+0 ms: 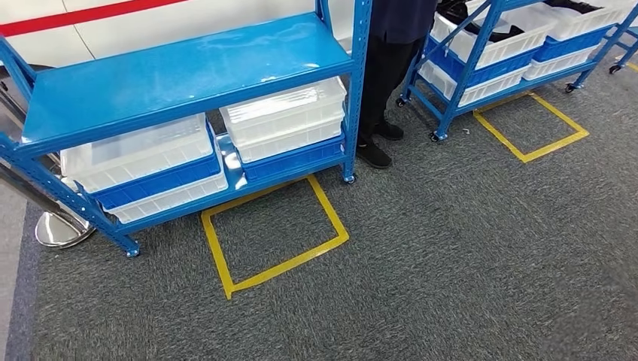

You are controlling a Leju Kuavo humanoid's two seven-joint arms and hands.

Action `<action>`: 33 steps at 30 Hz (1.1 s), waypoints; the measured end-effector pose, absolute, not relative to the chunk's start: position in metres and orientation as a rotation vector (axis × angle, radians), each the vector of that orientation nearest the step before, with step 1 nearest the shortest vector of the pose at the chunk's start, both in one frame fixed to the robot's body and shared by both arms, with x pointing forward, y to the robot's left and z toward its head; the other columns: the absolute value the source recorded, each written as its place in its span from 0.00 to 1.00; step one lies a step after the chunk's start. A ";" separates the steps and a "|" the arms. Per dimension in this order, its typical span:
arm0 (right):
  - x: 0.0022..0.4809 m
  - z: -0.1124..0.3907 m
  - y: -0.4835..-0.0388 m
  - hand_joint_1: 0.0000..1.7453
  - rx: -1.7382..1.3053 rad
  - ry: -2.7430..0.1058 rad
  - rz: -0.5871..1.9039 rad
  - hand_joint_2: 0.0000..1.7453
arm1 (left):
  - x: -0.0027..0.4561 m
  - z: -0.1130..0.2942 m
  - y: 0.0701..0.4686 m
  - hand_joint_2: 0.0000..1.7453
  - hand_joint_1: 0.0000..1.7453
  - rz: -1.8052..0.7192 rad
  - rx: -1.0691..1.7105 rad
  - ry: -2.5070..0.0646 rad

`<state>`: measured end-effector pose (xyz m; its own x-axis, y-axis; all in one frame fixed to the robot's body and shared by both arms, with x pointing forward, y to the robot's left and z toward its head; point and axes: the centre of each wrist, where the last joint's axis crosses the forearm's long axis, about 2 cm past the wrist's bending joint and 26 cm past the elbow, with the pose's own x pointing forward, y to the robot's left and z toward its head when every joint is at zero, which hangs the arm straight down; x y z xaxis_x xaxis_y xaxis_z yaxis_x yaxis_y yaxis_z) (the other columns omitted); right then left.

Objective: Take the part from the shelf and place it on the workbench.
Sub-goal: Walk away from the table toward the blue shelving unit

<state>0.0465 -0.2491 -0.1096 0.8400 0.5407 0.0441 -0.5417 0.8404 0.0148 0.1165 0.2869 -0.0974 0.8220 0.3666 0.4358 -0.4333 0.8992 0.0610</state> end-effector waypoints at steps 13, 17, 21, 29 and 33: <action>0.050 -0.109 -0.249 0.00 0.031 -0.059 0.570 0.00 | 0.113 -0.098 0.287 0.00 0.00 0.430 0.159 -0.426; 0.047 -0.110 -0.250 0.00 0.031 -0.050 0.571 0.00 | 0.110 -0.099 0.286 0.00 0.00 0.433 0.157 -0.420; 0.037 -0.111 -0.252 0.00 0.035 -0.028 0.572 0.00 | 0.106 -0.100 0.284 0.00 0.00 0.435 0.154 -0.410; 0.043 -0.110 -0.253 0.00 0.027 -0.039 0.581 0.00 | 0.113 -0.098 0.284 0.00 0.00 0.438 0.151 -0.422; 0.042 -0.110 -0.253 0.00 0.028 -0.037 0.581 0.00 | 0.108 -0.100 0.285 0.00 0.00 0.437 0.154 -0.413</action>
